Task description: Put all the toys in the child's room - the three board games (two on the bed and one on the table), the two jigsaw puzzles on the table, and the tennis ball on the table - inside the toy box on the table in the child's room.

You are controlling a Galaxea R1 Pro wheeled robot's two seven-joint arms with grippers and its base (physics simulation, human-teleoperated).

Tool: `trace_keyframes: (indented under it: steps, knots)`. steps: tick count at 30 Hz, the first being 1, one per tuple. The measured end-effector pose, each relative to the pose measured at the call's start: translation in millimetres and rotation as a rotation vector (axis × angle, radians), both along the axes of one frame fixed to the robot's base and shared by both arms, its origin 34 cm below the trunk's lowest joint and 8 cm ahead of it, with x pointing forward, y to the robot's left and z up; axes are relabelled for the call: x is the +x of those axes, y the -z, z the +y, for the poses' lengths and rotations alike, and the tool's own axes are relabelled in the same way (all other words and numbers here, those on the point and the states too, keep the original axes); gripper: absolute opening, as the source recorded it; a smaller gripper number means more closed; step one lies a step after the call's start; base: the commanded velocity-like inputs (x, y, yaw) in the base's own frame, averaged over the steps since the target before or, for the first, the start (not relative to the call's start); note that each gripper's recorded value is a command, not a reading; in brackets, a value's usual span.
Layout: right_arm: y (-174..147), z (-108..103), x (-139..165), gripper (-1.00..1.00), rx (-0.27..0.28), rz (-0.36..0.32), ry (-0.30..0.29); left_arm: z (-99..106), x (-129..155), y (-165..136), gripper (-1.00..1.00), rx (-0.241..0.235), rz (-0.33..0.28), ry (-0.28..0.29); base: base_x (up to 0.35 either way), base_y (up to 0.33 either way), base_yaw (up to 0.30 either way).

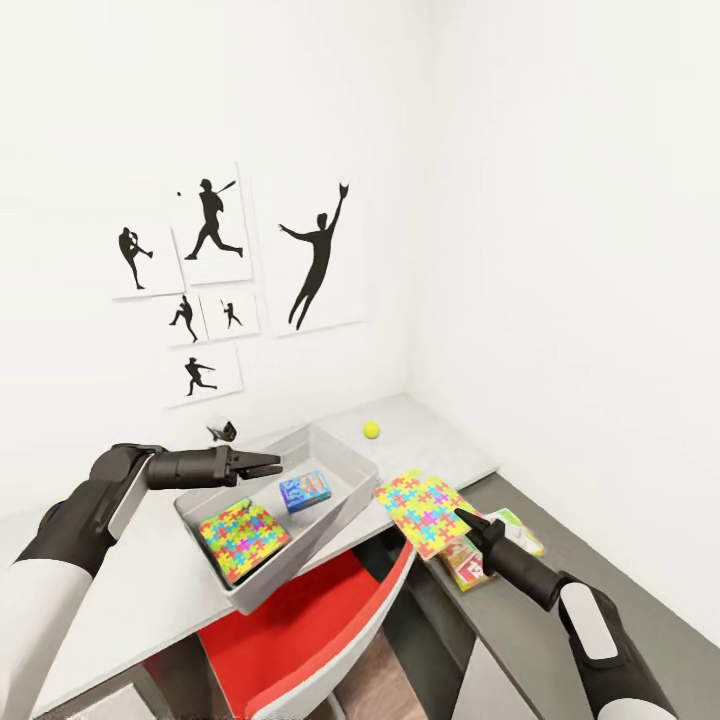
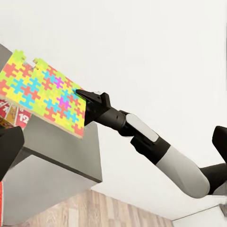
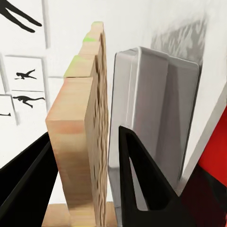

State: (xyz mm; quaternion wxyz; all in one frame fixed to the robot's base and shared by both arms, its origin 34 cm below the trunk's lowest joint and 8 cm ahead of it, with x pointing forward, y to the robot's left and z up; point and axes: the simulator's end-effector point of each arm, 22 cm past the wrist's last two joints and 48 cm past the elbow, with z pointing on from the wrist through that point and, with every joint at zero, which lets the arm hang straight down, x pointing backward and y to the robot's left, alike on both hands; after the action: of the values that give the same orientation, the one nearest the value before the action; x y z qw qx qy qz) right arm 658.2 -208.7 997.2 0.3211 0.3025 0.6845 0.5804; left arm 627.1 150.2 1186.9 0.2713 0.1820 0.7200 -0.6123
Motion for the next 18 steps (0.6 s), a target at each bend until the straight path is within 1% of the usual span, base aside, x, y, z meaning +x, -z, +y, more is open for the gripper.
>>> trace_keyframes:
  steps: [6,10,13,18]
  knots:
    - [0.0,0.1,0.0,-1.00,0.000,0.000,0.000,1.1,-0.6,-2.1,1.00,-0.008,-0.002,0.002,0.000,0.000,0.288]
    - [-0.1,0.3,-0.1,-1.00,0.001,0.000,0.000,12.9,5.8,-12.2,1.00,-0.041,-0.016,-0.035,0.001,0.000,0.252]
    - [-1.0,0.0,0.1,-1.00,0.002,-0.002,0.001,18.4,8.5,-17.0,1.00,-0.056,-0.023,-0.052,0.055,0.000,0.077]
    - [-1.1,0.6,0.1,-1.00,-0.001,-0.004,0.000,20.3,9.5,-18.5,1.00,-0.062,-0.024,-0.057,0.092,0.000,0.013]
